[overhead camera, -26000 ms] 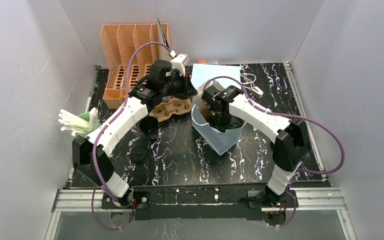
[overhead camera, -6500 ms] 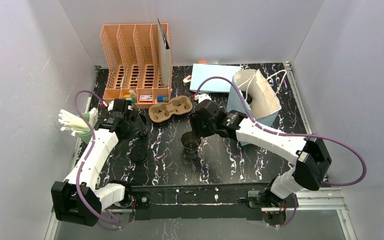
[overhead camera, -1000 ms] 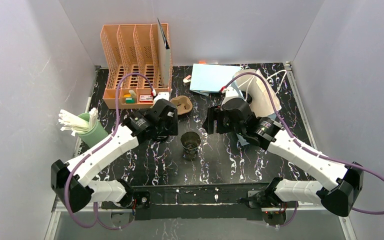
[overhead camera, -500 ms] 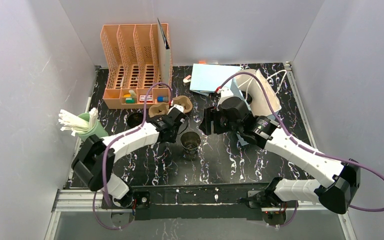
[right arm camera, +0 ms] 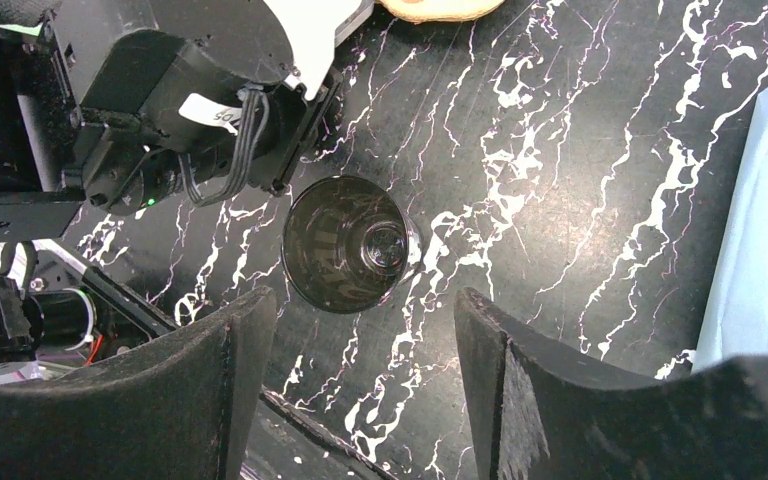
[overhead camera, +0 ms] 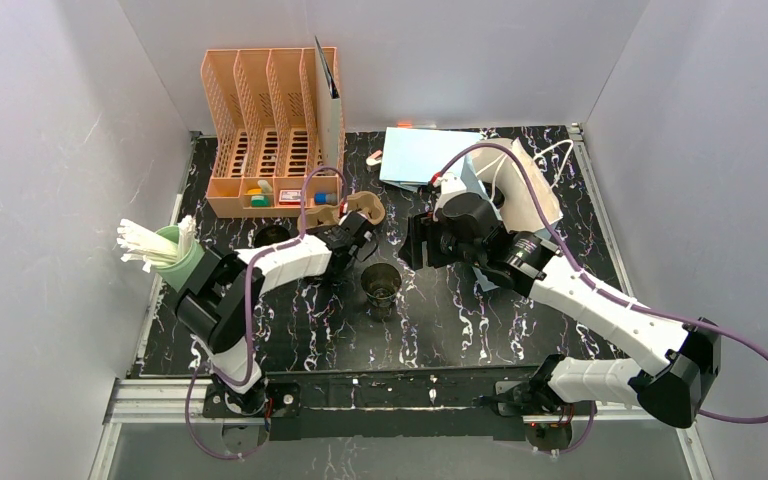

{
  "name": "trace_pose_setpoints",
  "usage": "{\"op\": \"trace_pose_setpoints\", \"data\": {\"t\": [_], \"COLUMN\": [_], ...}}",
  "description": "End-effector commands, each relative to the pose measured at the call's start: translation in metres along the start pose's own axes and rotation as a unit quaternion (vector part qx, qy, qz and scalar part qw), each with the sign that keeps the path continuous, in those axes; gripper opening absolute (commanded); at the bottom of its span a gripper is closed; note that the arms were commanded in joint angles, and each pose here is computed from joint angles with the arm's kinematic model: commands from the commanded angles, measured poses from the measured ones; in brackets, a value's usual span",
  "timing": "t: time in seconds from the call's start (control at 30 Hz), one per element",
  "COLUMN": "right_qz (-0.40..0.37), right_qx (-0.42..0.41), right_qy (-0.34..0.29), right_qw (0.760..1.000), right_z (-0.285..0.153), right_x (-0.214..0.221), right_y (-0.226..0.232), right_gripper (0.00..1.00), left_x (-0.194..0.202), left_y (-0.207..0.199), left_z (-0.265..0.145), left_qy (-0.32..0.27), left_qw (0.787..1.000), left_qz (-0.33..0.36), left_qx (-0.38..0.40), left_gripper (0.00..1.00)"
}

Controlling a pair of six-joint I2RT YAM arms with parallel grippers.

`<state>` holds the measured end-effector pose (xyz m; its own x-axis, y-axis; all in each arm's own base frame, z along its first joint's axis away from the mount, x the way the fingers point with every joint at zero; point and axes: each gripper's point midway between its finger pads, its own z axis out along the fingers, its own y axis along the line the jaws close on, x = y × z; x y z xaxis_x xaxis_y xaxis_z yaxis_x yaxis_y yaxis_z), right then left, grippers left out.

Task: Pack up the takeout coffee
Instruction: Close the cup lid on the coffee cup.

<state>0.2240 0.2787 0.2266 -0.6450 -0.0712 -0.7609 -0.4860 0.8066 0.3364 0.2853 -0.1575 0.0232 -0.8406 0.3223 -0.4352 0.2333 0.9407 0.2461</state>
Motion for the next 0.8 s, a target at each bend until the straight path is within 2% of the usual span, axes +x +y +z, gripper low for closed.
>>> {"op": "trace_pose_setpoints", "data": {"t": [0.0,0.1,0.23,0.37,0.53,0.67,0.77], "right_qz": [-0.003,-0.003,-0.004,-0.003,-0.005,-0.007,-0.014], "right_qx": [-0.013,-0.012,-0.013,-0.016,-0.037,-0.082,-0.138], "right_qy": [-0.031,-0.029,-0.026,-0.025,-0.019,-0.024,-0.037], "right_qw": [0.999,1.0,1.0,1.0,0.999,0.996,0.99], "right_z": [-0.003,-0.003,-0.002,-0.001,0.0,-0.002,-0.008], "right_x": [-0.022,-0.022,-0.02,-0.02,-0.02,-0.025,-0.029], "right_y": [0.009,0.009,0.009,0.01,0.019,0.036,0.054], "right_gripper": [0.73,0.73,0.72,0.72,0.72,0.75,0.88], "left_x": [-0.018,-0.022,-0.028,-0.035,-0.056,-0.071,-0.083], "left_y": [0.003,0.004,0.011,0.012,0.013,0.01,0.005], "left_z": [0.001,-0.002,-0.012,-0.032,-0.088,-0.141,-0.181], "left_qy": [-0.016,-0.014,-0.03,-0.04,-0.09,-0.129,-0.159], "left_qw": [1.0,1.0,0.999,0.999,0.993,0.98,0.962], "left_qz": [-0.005,-0.004,-0.006,-0.017,-0.052,-0.082,-0.111], "left_qx": [-0.014,-0.018,-0.022,-0.006,0.055,0.127,0.19], "left_gripper": [0.19,0.08,0.0,0.0,0.0,0.0,0.0]}}
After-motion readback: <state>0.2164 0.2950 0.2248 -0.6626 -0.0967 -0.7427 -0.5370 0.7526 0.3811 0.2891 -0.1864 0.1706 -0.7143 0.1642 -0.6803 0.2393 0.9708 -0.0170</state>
